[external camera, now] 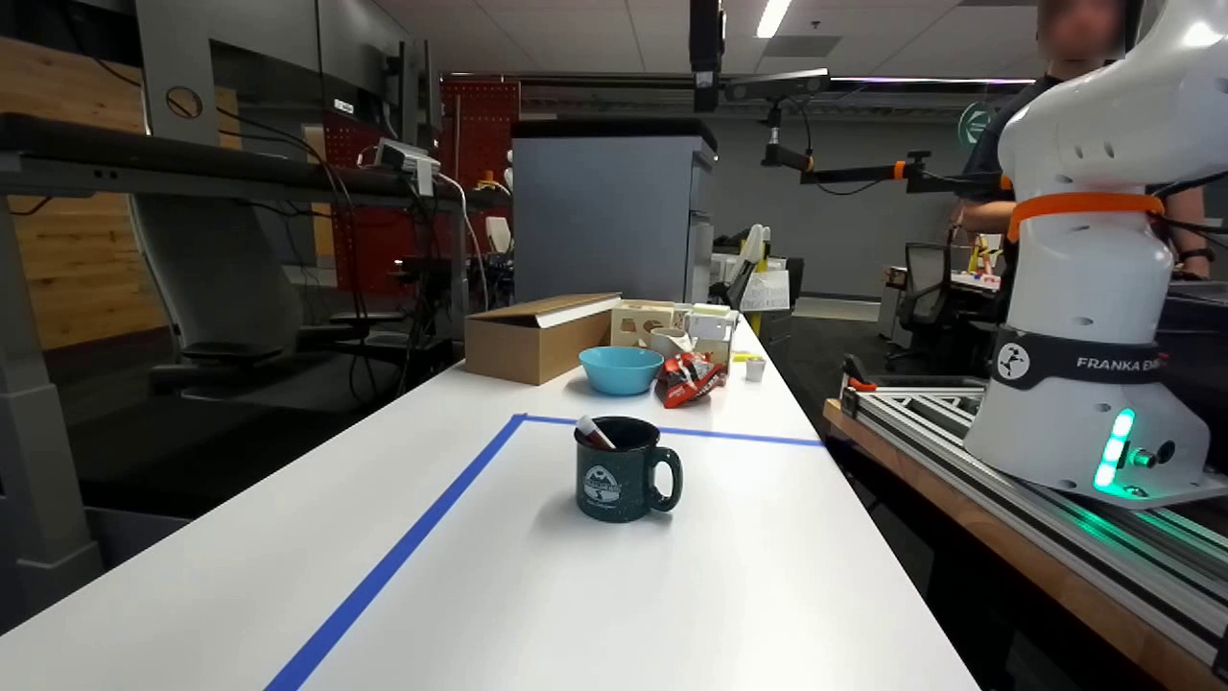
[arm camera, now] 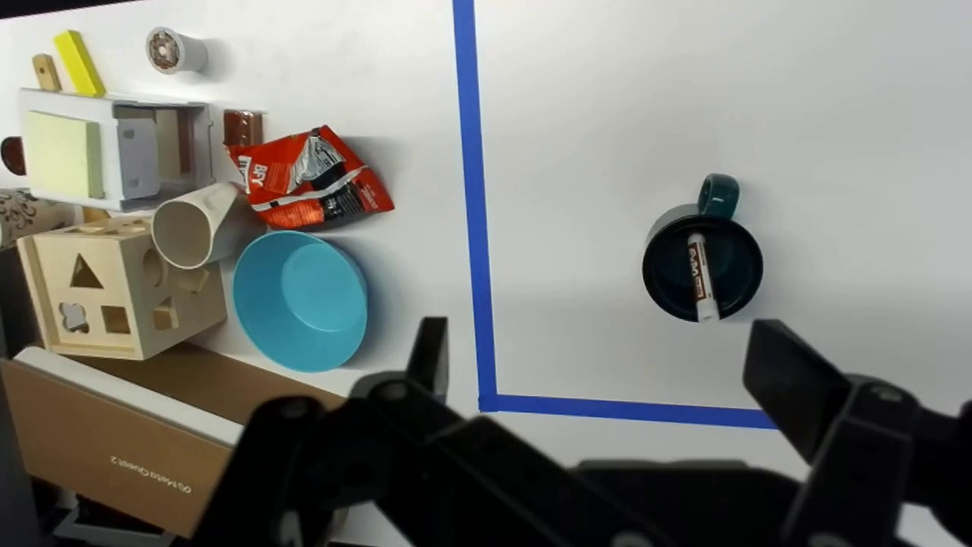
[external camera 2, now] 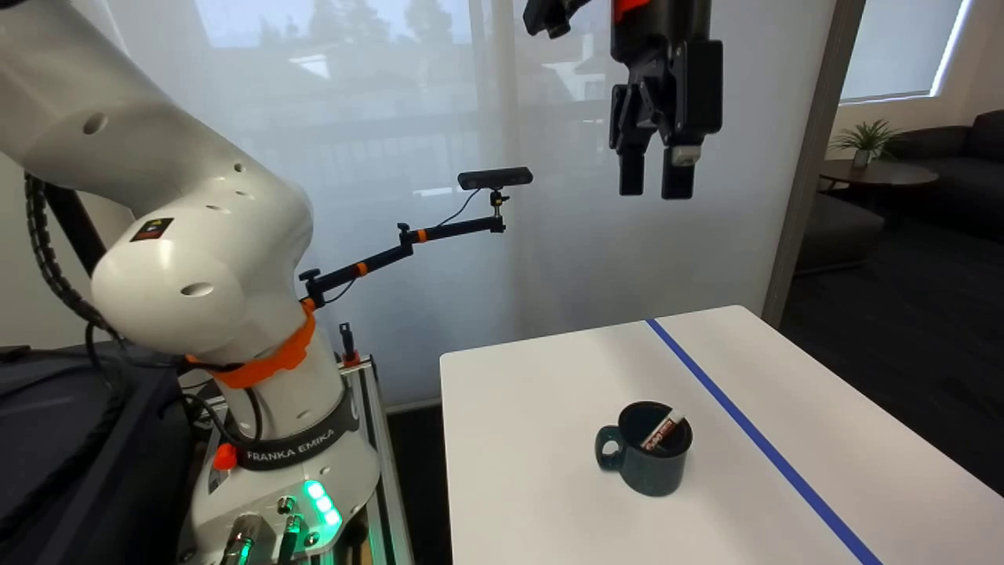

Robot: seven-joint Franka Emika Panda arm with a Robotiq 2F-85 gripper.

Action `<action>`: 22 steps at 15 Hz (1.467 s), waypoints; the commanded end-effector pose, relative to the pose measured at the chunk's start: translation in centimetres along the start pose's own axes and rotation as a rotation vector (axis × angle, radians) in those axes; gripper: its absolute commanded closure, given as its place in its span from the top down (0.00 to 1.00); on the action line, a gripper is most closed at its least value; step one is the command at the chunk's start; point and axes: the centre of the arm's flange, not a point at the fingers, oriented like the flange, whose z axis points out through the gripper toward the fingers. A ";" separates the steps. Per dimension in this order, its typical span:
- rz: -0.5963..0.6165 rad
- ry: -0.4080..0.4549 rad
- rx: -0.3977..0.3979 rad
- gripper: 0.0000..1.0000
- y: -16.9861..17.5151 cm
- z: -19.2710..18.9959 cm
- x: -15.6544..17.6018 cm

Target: Remove the marker from the cup

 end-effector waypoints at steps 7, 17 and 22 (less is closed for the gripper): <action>0.133 0.095 0.014 1.00 -4.5 9.1 4.5; 0.168 0.110 0.039 1.00 -8.0 14.5 5.5; 0.108 0.140 0.105 1.00 -9.1 17.4 5.6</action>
